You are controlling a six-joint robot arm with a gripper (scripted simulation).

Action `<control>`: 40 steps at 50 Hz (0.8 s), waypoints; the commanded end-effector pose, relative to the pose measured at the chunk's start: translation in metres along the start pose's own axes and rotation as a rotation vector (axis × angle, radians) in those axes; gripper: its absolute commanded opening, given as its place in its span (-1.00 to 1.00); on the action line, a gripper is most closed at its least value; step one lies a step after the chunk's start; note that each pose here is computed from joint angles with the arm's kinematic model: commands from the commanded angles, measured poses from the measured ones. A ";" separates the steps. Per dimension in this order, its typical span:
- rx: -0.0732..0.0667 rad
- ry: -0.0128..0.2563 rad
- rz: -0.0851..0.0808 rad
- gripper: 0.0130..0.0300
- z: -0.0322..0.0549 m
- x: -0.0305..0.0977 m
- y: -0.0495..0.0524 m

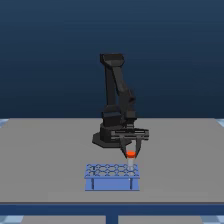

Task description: Pick up the centrifuge tube on the rack

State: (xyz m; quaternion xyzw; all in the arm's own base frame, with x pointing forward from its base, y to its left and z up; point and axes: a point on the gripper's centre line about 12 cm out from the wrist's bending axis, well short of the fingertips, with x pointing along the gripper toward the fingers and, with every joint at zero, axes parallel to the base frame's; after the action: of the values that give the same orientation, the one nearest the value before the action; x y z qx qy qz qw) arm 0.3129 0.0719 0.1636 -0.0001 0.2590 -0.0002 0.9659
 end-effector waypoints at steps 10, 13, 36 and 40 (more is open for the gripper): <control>0.000 0.000 0.000 -1.00 0.0007 0.000 0.000; 0.000 0.000 0.000 -1.00 0.0020 -0.001 0.000; 0.000 0.000 0.000 -1.00 0.0147 -0.008 0.000; 0.000 0.000 0.000 -1.00 0.0167 -0.010 0.000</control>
State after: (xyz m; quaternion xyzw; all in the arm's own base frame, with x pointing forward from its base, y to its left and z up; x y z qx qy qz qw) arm 0.3130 0.0713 0.1812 0.0050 0.2571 -0.0039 0.9664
